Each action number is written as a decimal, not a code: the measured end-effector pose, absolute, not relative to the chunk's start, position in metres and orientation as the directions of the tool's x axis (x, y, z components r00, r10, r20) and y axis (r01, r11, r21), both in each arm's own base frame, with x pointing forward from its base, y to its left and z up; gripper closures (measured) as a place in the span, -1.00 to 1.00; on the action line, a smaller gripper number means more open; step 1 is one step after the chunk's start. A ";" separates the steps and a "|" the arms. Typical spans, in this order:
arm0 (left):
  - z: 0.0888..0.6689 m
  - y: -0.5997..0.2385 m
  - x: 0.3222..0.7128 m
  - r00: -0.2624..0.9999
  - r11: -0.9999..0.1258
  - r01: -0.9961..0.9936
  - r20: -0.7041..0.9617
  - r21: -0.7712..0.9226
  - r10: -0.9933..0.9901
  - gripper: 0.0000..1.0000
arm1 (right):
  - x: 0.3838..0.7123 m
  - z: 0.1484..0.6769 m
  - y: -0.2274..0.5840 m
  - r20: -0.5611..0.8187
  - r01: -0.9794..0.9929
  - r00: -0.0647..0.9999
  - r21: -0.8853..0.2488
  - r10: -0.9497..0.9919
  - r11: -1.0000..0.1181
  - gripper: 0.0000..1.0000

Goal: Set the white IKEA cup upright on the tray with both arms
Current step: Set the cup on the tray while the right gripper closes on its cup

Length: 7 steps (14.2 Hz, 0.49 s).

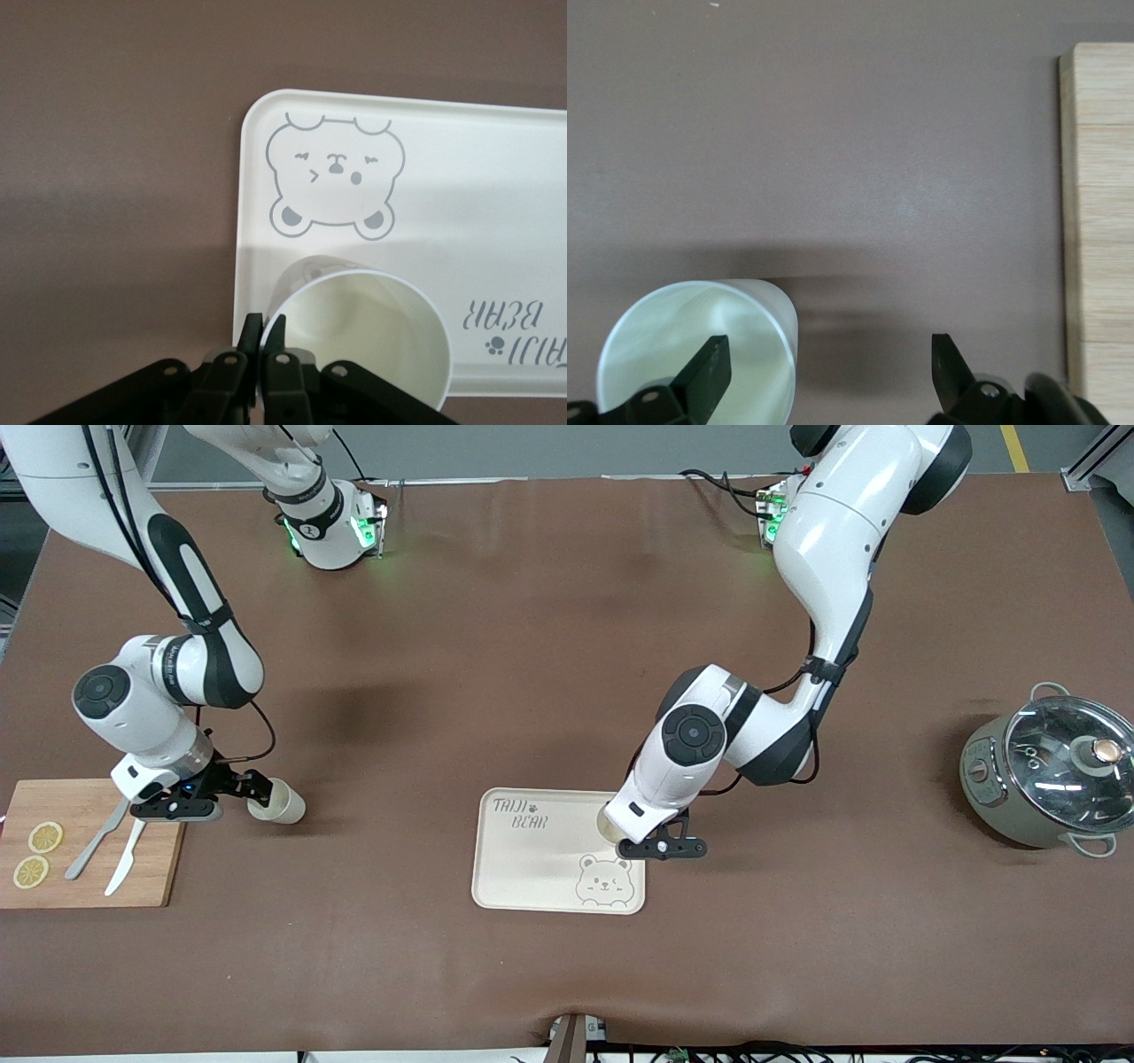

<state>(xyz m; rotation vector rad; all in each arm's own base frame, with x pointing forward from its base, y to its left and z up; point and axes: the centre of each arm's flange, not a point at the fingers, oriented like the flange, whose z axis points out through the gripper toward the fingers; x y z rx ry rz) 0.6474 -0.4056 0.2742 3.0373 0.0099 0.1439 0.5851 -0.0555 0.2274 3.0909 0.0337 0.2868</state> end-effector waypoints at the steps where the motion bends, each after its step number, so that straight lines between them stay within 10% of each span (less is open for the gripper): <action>1: 0.271 -0.406 0.648 0.995 -0.994 0.003 0.098 0.106 0.013 0.90 | 0.584 0.222 -0.055 0.184 0.018 0.983 0.039 0.025 -0.999 -1.00; 7: 0.261 -0.409 0.649 0.994 -0.991 0.016 0.101 0.135 0.030 0.90 | 0.583 0.217 -0.055 0.185 0.019 0.982 0.039 0.025 -0.999 -1.00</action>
